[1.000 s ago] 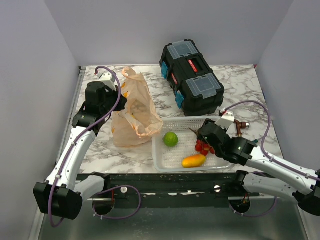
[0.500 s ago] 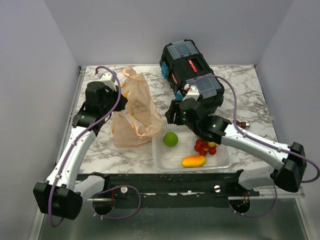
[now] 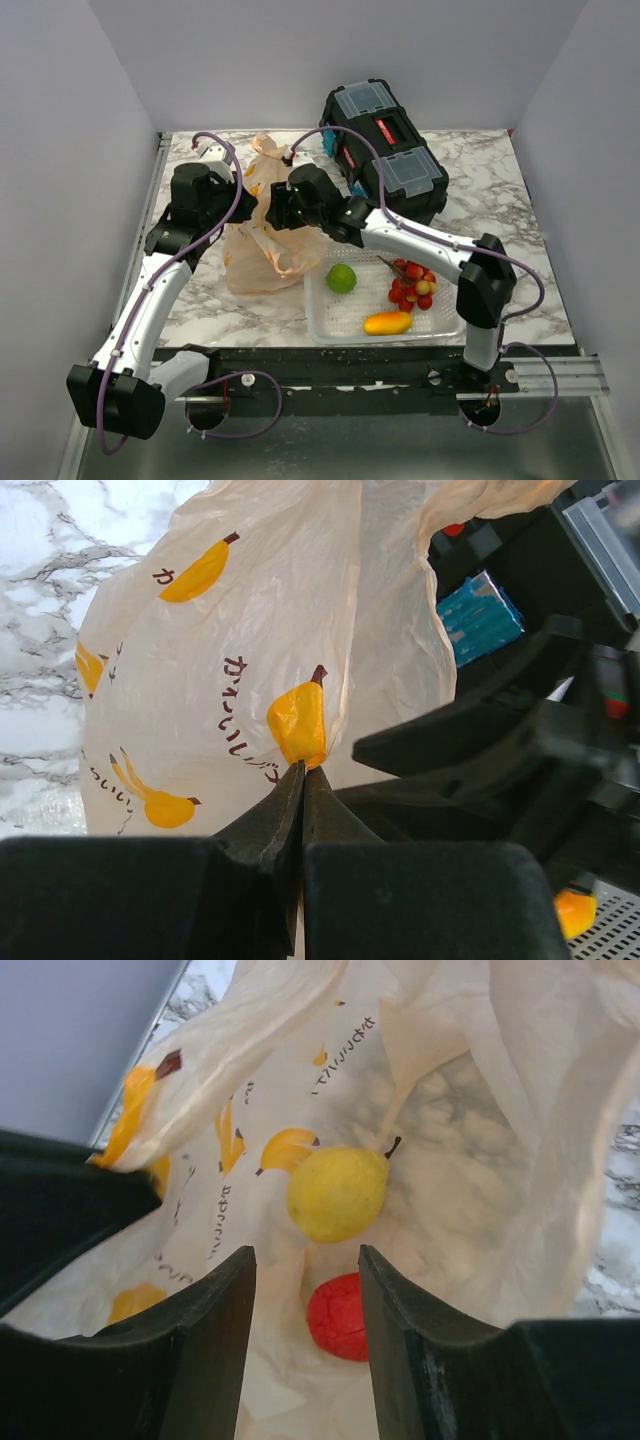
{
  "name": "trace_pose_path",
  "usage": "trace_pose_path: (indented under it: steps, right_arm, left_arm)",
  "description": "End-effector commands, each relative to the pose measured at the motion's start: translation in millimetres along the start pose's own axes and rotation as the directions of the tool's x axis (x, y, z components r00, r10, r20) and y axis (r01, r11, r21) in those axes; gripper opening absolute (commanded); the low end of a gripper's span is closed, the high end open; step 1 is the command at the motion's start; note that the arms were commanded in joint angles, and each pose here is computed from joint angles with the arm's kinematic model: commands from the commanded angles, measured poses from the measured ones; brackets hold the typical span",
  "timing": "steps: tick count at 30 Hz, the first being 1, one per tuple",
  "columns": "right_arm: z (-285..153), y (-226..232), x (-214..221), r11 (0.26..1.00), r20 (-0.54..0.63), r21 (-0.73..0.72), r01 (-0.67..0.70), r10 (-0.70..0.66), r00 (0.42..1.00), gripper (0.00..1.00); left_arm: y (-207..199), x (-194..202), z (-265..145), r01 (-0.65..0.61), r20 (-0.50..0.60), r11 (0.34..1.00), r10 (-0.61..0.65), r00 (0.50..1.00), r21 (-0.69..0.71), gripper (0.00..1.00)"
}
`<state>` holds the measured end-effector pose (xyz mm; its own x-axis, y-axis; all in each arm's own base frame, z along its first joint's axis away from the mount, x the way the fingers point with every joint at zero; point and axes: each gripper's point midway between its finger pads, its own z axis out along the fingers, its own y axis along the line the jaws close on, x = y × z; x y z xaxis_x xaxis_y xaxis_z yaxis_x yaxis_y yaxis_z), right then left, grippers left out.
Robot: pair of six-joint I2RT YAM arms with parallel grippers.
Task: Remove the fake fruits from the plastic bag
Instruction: Take out the fake fruit from the plastic bag.
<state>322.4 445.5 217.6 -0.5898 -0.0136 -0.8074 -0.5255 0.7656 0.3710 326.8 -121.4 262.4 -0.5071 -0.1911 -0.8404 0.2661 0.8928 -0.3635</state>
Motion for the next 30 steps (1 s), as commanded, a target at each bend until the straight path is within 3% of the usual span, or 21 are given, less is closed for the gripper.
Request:
trace_pose_path:
  steps: [1, 13, 21, 30]
  right_arm:
    - [21, -13, 14, 0.995, -0.086, 0.070, 0.075, -0.069, 0.994, 0.48]
    - [55, -38, 82, 0.985, -0.279, 0.107, 0.137, -0.103, 0.955, 0.52]
    - [43, -37, 113, 0.982, -0.343, 0.029, 0.187, -0.166, 0.925, 0.72]
    - [39, -33, 135, 0.972, -0.379, 0.011, 0.235, -0.214, 0.900, 0.86]
  left_arm:
    - [-12, -15, -8, -0.002, 0.043, 0.999, 0.000, 0.999, 0.051, 0.00]
    - [-12, -16, -9, -0.002, 0.046, 0.999, 0.000, 0.999, 0.049, 0.00]
    - [-11, -15, -8, -0.004, 0.043, 0.999, 0.002, 0.999, 0.044, 0.00]
    - [-11, -14, -7, -0.003, 0.041, 0.999, 0.001, 0.999, 0.043, 0.00]
